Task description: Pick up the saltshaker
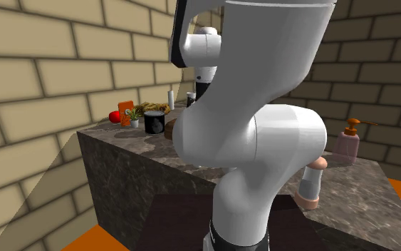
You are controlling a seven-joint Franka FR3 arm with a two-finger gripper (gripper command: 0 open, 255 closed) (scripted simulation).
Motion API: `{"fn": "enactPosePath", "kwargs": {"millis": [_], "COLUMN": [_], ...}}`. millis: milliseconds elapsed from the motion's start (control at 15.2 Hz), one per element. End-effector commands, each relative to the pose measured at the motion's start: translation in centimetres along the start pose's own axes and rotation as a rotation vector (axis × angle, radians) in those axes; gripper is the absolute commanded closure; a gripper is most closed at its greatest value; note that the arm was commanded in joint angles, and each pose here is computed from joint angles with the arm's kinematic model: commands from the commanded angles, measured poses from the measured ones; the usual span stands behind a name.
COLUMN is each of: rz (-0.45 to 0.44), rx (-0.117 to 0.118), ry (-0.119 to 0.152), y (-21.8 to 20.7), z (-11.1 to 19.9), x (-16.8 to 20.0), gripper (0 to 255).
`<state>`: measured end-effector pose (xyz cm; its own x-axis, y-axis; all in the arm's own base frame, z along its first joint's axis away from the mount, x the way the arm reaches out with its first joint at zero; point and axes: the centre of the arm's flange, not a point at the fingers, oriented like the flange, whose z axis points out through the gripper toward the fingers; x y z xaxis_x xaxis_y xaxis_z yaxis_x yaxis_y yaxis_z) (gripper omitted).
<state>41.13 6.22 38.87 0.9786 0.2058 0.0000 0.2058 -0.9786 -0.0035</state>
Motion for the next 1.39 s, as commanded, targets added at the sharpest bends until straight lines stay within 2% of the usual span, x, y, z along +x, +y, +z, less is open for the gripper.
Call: {"fn": "enactPosePath", "kwargs": {"millis": [0,528,1056,1188,1254,1320], "rz": [-0.004,-0.021,-0.021,-0.021,-0.021,-0.021], "rx": [0.000,-0.001,-0.001,-0.001,-0.001,-0.001], "ry": [0.001,0.000,0.000,0.000,0.000,0.000], "y": [-0.3,-1.6,-1.6,-1.6,-1.6,-1.6], "z": [2.3,11.7,15.9,15.9,15.9,15.9], "x": [1.2,5.8,5.9,5.9,5.9,5.9], "gripper": [0,0,0,0,255,255]}}
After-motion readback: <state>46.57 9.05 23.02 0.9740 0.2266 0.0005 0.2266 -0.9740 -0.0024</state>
